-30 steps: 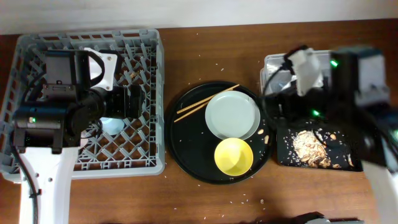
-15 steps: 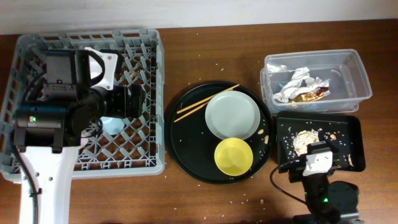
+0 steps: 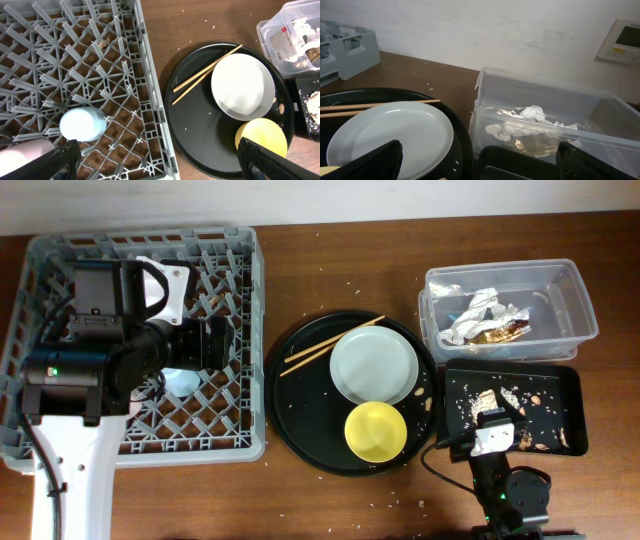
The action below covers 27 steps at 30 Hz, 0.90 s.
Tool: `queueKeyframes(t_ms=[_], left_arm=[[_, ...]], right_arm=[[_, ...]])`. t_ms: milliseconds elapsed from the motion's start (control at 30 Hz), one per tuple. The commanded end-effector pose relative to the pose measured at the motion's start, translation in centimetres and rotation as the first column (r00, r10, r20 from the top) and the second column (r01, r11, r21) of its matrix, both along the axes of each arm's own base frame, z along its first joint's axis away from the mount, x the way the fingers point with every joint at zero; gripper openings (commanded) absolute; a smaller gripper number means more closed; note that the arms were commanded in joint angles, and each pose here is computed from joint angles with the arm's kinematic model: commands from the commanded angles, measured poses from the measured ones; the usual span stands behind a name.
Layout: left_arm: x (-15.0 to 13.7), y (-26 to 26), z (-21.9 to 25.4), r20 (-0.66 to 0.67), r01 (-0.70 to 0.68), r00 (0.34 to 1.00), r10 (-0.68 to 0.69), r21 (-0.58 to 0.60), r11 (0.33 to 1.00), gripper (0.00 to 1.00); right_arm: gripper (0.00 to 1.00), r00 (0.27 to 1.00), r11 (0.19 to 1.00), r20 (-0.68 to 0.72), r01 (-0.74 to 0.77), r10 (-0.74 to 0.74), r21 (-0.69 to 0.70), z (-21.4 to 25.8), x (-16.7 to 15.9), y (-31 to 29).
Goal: Sort waste into correct bins and load items into the dishwasher rack
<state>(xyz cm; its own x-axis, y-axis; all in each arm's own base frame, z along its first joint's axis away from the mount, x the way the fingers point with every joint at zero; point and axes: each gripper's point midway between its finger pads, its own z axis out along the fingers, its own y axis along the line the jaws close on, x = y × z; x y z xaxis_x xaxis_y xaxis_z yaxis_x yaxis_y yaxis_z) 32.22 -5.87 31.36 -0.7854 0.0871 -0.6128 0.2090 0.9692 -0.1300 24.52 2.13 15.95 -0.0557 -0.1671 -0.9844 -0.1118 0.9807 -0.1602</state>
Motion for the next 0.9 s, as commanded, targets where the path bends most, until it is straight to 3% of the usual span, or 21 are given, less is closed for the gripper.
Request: queueKeyframes(t_ms=[0, 100, 167, 233, 333, 367, 467, 567, 767, 833, 867], left_arm=[[0.0, -0.2, 0.5, 0.02, 0.022, 1.0, -0.022, 0.001, 1.0, 0.99], [0.4, -5.0, 3.5, 0.133, 0.222, 0.971, -0.197, -0.21, 0.952, 1.0], [2.1, -5.9, 5.1, 0.205, 0.216, 0.965, -0.163, -0.271, 0.938, 0.99], [3.2, -8.2, 1.0, 0.078, 0.186, 0.982, -0.173, -0.211, 0.96, 0.98], [2.2, -15.1, -9.5, -0.239, 0.258, 0.933, -0.268, -0.076, 0.963, 0.75], [1.5, -16.9, -13.7, -0.367, 0.267, 0.891, -0.268, -0.054, 0.962, 0.72], [-1.5, -18.5, -20.5, -0.593, 0.312, 0.758, -0.272, -0.036, 0.949, 0.63], [-3.8, -20.5, -23.5, -0.663, 0.407, 0.676, -0.322, -0.029, 0.913, 0.62], [-6.6, -22.0, -25.9, -0.678, 0.48, 0.637, -0.368, -0.025, 0.877, 0.61], [-7.3, -21.4, -27.8, -0.69, 0.479, 0.628, -0.36, -0.022, 0.878, 0.51], [-7.6, -21.2, -28.4, -0.698, 0.469, 0.627, -0.347, -0.019, 0.883, 0.33]], right_arm=[[0.99, 1.0, 1.0, 0.005, -0.002, 0.002, -0.002, -0.2, 0.0, 0.0], [0.98, 1.0, 1.0, 0.004, -0.003, 0.003, -0.002, -0.2, 0.0, 0.0], [0.98, 1.0, 1.0, 0.004, -0.002, 0.002, -0.002, -0.2, 0.0, 0.0], [0.98, 1.0, 1.0, 0.005, -0.003, 0.003, -0.002, -0.2, 0.0, 0.0], [0.98, 1.0, 1.0, 0.004, -0.002, 0.002, -0.002, -0.2, 0.0, 0.0], [0.98, 1.0, 1.0, 0.005, -0.003, 0.003, -0.002, -0.2, 0.0, 0.0], [0.99, 1.0, 1.0, 0.004, -0.002, 0.002, -0.002, -0.2, 0.0, 0.0], [0.98, 1.0, 1.0, 0.004, -0.002, 0.002, -0.002, -0.2, 0.0, 0.0], [0.98, 1.0, 1.0, 0.004, -0.003, 0.003, -0.002, -0.2, 0.0, 0.0], [0.98, 1.0, 1.0, 0.004, -0.002, 0.002, -0.002, -0.2, 0.0, 0.0], [0.98, 1.0, 1.0, 0.004, -0.002, 0.002, -0.002, -0.2, 0.0, 0.0]])
